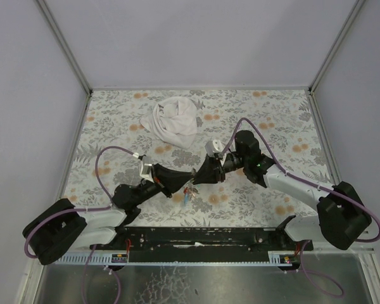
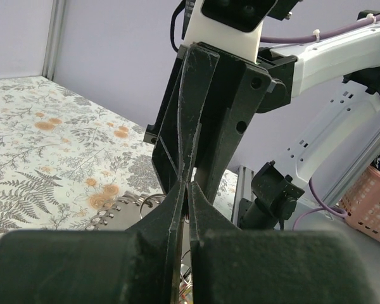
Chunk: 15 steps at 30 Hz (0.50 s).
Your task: Put the keys on the keyring
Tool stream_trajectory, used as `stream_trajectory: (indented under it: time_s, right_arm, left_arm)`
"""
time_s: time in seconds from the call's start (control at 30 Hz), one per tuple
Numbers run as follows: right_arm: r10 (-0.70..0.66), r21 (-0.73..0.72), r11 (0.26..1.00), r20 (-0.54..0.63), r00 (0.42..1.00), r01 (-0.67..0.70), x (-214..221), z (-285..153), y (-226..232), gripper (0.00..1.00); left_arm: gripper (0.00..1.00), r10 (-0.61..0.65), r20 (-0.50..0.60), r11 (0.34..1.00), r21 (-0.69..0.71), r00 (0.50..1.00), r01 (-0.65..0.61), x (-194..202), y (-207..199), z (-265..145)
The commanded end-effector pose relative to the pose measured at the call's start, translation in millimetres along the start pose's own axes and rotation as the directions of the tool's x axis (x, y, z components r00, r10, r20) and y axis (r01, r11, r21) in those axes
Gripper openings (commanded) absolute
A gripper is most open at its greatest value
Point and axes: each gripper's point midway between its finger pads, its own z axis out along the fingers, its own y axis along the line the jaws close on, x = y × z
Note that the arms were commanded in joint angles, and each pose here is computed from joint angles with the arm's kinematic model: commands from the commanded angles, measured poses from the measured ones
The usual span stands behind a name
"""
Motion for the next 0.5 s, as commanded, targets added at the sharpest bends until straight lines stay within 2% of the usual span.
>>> stream_trajectory:
  time_s: [0.0,0.17,0.27,0.47]
  right_arm:
    - [-0.057,-0.038,0.998,0.042,0.997,0.058,-21,2,0,0.20]
    - [-0.059,0.016,0.998,0.000,0.998,0.059,-16,-2,-5,0.01]
    - [-0.061,0.062,0.996,-0.065,0.996,0.066,-15,-7,-10,0.00]
    - [-0.011,0.136,0.990,-0.234,0.972,0.044,-9,-25,-14,0.00]
  left_arm:
    - [0.00,0.041,0.120,0.996,0.073,0.992,-0.050,-34,-18,9]
    - [0.02,0.042,0.114,0.997,0.066,0.993,-0.049,-31,-16,6]
    - [0.13,0.049,0.088,0.998,0.042,0.995,-0.053,-23,-10,1]
    - [0.32,0.118,-0.035,0.993,0.002,0.992,-0.118,-6,2,-6]
